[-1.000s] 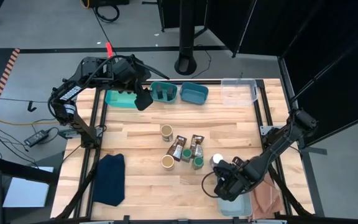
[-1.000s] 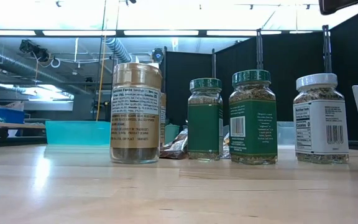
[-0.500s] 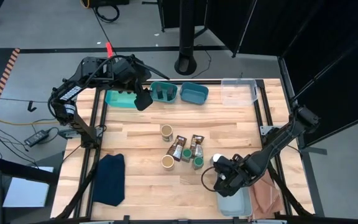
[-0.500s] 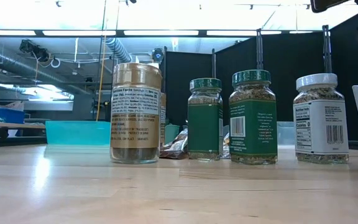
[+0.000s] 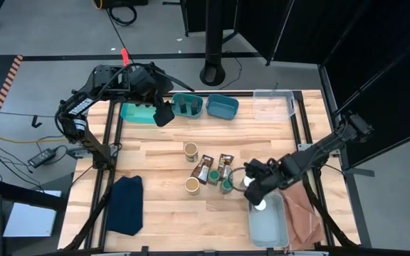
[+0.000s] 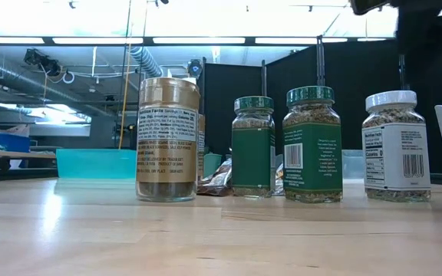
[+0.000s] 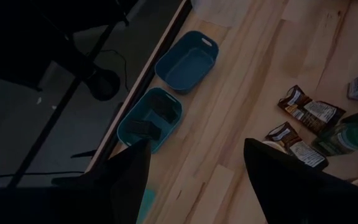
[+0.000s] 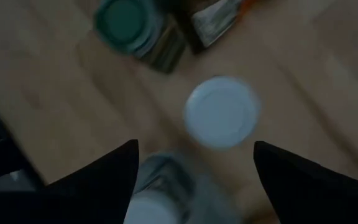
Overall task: Sort spices by type
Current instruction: Put the white seasoning bottle into the gray bin
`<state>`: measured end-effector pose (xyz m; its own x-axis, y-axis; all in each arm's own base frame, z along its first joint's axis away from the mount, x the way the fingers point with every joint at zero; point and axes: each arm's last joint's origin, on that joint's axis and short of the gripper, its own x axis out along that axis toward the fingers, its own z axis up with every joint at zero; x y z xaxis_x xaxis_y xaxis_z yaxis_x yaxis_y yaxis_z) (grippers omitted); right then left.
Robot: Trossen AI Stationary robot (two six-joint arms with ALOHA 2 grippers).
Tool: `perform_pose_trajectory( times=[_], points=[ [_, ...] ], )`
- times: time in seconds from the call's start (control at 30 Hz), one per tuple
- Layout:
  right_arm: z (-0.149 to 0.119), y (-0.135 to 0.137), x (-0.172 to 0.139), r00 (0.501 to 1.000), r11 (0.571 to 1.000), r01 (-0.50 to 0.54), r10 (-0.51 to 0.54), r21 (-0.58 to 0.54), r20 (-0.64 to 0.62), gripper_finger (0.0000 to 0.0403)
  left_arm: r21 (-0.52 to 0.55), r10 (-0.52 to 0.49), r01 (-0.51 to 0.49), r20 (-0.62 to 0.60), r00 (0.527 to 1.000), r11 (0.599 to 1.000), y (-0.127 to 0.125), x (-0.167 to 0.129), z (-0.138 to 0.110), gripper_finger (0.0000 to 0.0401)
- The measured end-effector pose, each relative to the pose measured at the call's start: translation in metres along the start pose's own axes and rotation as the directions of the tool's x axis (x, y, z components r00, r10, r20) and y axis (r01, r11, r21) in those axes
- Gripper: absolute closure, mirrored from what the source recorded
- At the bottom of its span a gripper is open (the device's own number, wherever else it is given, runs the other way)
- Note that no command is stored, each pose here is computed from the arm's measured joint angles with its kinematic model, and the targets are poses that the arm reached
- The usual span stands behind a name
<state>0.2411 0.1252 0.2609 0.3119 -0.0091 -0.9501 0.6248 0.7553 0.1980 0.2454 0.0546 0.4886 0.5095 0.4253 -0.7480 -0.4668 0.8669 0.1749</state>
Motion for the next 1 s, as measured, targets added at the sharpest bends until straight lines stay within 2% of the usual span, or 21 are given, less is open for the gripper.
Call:
perform_pose_trajectory(
  times=[0.37,0.77,1.0],
  points=[
    [0.028,-0.014,0.005,1.0,0.999,0.022,-0.021,-0.04,0.018,0.0072,0.001,0.002,-0.002,-0.001,1.0,1.0,0.0,0.0,0.0,0.0137],
    [0.022,-0.021,0.032,0.999,1.0,-0.017,0.016,-0.013,-0.032,0.0073,0.002,0.002,-0.002,-0.002,1.0,1.0,0.0,0.0,0.0,0.0137],
    [0.019,-0.024,0.047,0.998,0.998,-0.057,0.057,-0.002,-0.009,0.0073,0.001,0.002,-0.002,-0.002,1.0,1.0,0.0,0.0,0.0,0.0137]
  ],
)
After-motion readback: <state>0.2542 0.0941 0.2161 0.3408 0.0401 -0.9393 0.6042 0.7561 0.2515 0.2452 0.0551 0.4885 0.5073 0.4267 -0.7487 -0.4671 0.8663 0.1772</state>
